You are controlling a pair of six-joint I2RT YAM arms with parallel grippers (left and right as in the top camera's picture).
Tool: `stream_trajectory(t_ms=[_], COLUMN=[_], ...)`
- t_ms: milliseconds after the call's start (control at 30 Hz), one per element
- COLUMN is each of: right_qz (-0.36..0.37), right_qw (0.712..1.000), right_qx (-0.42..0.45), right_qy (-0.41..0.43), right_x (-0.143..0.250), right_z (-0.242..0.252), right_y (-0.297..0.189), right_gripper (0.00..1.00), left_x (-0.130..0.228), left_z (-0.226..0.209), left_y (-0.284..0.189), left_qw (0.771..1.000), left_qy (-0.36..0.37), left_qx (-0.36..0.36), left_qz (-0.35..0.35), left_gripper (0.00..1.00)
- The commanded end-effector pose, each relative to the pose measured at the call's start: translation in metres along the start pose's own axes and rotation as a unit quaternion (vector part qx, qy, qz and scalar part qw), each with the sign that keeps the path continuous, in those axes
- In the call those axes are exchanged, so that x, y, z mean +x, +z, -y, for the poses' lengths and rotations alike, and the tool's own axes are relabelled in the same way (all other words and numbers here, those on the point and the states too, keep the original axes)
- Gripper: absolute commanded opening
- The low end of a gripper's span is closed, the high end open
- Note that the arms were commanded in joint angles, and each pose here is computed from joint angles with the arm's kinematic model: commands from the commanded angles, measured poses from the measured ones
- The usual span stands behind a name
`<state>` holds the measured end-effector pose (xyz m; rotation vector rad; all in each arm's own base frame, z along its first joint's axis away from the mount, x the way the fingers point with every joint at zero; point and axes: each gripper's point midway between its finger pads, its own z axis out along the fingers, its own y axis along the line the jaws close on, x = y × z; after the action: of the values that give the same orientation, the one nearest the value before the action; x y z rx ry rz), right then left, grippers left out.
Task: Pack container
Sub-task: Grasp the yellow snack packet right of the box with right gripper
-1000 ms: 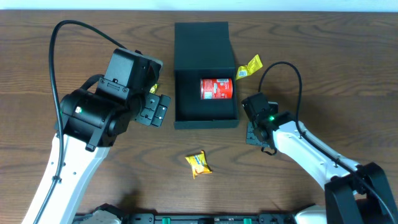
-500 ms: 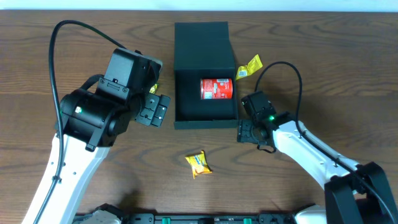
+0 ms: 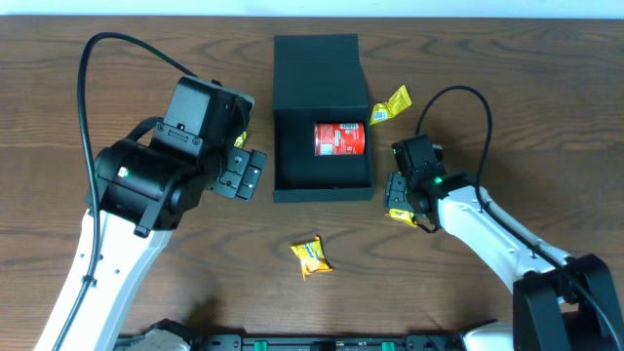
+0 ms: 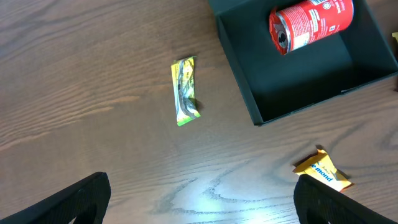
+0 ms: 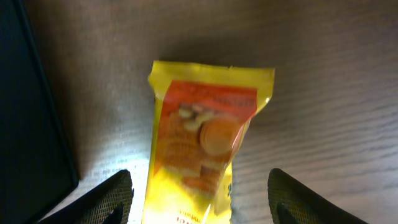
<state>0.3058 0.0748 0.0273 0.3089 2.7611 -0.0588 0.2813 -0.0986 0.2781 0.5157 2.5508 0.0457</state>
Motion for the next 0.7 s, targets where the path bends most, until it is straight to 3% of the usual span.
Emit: stream_trajectory(t_ms=[0, 500, 667], right_qz=[0.018, -0.022, -0.024], right_qw=[1.0, 0.999, 0.999], right_qx=[0.013, 0.007, 0.006], right_qy=[0.009, 0.032, 0.032], right_x=[-0.011, 0.006, 0.006], right_z=[0.006, 0.001, 0.0], right_y=[-0.001, 0.016, 0.019], right_gripper=[0.7, 0.69, 0.64], left_x=[-0.003, -0.003, -0.002], left_z=[-0.004, -0.005, -0.005], left_y=[-0.001, -0.001, -0.001], left_qw=[1.0, 1.0, 1.0], left_qy=[0.005, 0.005, 0.005], left_qx=[-0.01, -0.012, -0.013], left_qz=[0.002, 0.002, 0.002], left_gripper=[0.96, 0.95, 0.95])
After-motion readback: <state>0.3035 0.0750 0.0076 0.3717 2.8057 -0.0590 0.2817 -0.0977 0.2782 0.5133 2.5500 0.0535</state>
